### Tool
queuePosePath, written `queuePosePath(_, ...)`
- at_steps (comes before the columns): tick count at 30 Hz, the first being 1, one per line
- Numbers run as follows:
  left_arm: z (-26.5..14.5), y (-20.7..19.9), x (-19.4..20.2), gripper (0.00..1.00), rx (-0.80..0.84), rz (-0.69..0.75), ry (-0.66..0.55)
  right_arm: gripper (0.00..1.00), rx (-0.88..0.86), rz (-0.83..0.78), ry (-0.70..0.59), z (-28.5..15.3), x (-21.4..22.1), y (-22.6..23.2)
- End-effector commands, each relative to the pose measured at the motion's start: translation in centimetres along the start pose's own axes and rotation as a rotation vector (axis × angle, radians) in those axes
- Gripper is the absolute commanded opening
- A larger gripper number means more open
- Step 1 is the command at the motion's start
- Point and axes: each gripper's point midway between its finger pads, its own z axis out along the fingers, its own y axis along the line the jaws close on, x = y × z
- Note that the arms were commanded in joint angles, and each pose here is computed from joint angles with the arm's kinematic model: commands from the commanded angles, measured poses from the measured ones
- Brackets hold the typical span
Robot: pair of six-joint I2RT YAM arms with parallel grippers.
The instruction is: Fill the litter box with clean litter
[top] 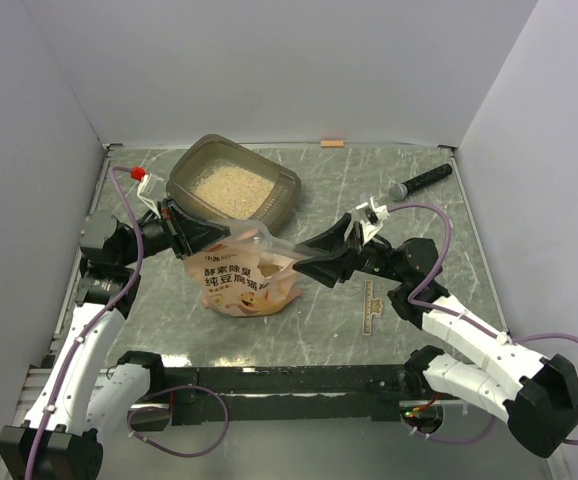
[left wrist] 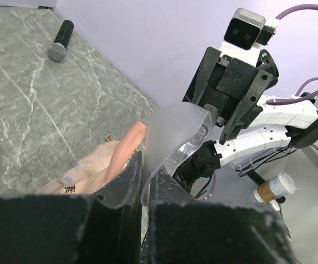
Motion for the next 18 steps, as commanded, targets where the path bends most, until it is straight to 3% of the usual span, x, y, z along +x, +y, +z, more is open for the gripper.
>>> queuePosePath(1,-0.23,-1.01,-0.79,0.01,0.022,0.052,-0.030,0.57,-0.055,-0.100,-0.080,0.74,-3.12,1.53)
queuePosePath(11,-0.37,-0.72,-0.30,0.01,0.014,0.049,-0.023,0.53,-0.058,-0.105,-0.086,0.77,-3.19,1.59)
queuePosePath(18,-0.41,-0.85,-0.31,0.01,0.016,0.047,-0.032,0.41,-0.067,-0.098,-0.091,0.83,-3.05,1.60)
